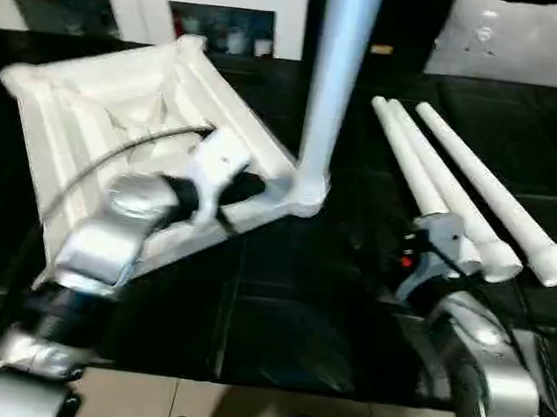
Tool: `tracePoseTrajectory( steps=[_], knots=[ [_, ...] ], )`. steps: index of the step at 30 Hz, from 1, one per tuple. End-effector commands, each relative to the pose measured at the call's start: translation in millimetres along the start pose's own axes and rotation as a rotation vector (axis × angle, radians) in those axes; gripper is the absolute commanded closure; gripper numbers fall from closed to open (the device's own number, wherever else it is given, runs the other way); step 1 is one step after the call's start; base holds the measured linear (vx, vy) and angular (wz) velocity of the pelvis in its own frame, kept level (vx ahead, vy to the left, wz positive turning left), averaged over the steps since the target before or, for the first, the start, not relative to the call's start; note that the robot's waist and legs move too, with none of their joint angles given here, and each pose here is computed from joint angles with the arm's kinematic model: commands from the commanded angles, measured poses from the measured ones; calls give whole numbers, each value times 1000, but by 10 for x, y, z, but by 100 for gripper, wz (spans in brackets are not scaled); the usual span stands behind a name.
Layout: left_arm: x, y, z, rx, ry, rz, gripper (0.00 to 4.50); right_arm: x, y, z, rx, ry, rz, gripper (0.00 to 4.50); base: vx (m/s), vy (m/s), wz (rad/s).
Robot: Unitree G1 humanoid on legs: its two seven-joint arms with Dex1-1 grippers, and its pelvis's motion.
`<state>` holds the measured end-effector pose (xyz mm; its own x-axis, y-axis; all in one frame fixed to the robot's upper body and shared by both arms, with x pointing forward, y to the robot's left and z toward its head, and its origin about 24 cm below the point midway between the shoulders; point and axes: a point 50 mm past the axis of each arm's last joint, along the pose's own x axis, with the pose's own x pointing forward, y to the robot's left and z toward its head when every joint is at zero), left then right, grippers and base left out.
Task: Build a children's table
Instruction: Rotate leg to tighten
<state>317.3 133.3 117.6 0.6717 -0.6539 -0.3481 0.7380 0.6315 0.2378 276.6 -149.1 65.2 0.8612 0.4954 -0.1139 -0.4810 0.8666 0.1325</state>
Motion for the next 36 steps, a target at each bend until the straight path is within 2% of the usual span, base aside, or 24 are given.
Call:
tracePoseTrajectory(
  steps=[1, 2, 8, 10, 15, 17, 20, 22, 24, 26, 28, 29, 31, 33, 34, 36],
  knots=[
    [55, -96, -39, 2, 25, -32, 423, 32, -3, -9, -9, 10, -2, 2, 0, 0, 0],
    [93, -118, -51, -5, 33, -25, 434, 34, -9, 0, -11, 10, -6, 0, 0, 0, 0],
    [97, -140, -22, -16, 18, -38, 434, -9, -22, 10, -31, 17, 0, 0, 0, 0, 0],
    [53, -99, -18, -18, 20, -20, 434, -27, 13, 0, -57, 25, 34, 0, 0, 0, 0],
    [12, -47, -27, 4, 34, 17, 434, -23, 63, 14, -51, 13, 64, 0, 0, 0, 0],
    [-103, 82, -88, 23, 91, 99, 434, 34, 277, 170, -30, -56, 261, 0, 0, 0, 0],
    [-191, 125, -137, 8, 124, 125, 434, 103, 348, 303, -11, -102, 345, 0, 0, 0, 0],
    [-227, 140, -166, 15, 147, 135, 400, 139, 362, 347, -20, -110, 370, 0, 0, 0, 0],
    [-302, 169, -228, 18, 183, 160, 395, 226, 387, 410, -39, -109, 409, 0, 0, 0, 0],
    [-343, 180, -255, 17, 200, 168, 367, 284, 398, 443, -55, -108, 425, 0, 0, 0, 0],
    [-482, 241, -308, 18, 237, 203, 348, 485, 462, 525, -83, -88, 465, 0, 0, 0, 0],
    [-522, 261, -319, 22, 250, 214, 348, 540, 484, 539, -87, -78, 476, 0, 0, 0, 0],
    [-625, 325, -345, 35, 285, 246, 319, 689, 551, 565, -97, -58, 501, 0, 0, 0, 0],
    [-629, 328, -346, 35, 287, 248, 314, 696, 555, 565, -97, -57, 501, 0, 0, 0, 0],
    [-711, 378, -369, 45, 317, 271, 309, 848, 620, 576, -104, -51, 497, 0, 0, 0, 0],
    [-733, 391, -373, 46, 324, 279, 283, 913, 633, 582, -106, -52, 473, 0, 0, 0, 0]
  ],
)
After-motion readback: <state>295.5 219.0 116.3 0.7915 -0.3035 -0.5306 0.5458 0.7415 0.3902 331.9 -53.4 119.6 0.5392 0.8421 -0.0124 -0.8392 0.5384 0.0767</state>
